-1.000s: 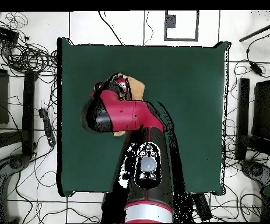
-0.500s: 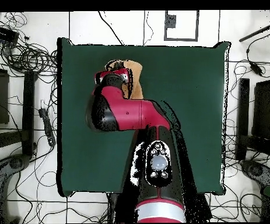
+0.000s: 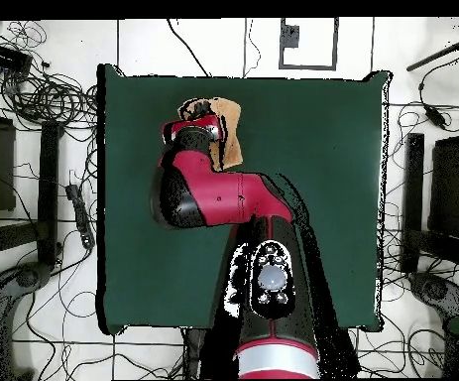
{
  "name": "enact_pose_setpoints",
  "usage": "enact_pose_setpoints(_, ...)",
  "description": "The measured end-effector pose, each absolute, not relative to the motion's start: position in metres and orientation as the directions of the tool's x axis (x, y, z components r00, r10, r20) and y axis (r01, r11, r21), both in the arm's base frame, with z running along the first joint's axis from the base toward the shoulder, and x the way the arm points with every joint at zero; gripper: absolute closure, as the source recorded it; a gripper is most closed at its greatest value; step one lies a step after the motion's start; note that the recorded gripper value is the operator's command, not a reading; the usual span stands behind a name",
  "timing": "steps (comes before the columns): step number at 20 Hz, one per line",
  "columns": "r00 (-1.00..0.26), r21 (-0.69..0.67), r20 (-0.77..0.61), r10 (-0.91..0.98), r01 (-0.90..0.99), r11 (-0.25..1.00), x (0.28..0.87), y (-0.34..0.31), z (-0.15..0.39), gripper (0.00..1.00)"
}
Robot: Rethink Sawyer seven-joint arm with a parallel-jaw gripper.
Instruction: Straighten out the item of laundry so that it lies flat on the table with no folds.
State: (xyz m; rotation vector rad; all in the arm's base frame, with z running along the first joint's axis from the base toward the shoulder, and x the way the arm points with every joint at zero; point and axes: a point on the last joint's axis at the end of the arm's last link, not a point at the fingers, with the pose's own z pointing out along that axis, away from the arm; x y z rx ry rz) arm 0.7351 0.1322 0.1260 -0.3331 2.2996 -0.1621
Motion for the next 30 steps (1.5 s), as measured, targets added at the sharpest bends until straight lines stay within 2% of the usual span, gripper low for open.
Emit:
enact_pose_setpoints(7,-0.651,-0.22,-0.701,-0.29,-0.19,0.957,0.733,0.133,0.124,1.0)
enact_pose_setpoints(8,-0.65,-0.221,-0.702,-0.291,-0.19,0.957,0.733,0.133,0.125,0.0)
enact_pose_setpoints(30,-0.628,-0.225,-0.717,-0.303,-0.203,0.953,0.733,0.142,0.128,0.0)
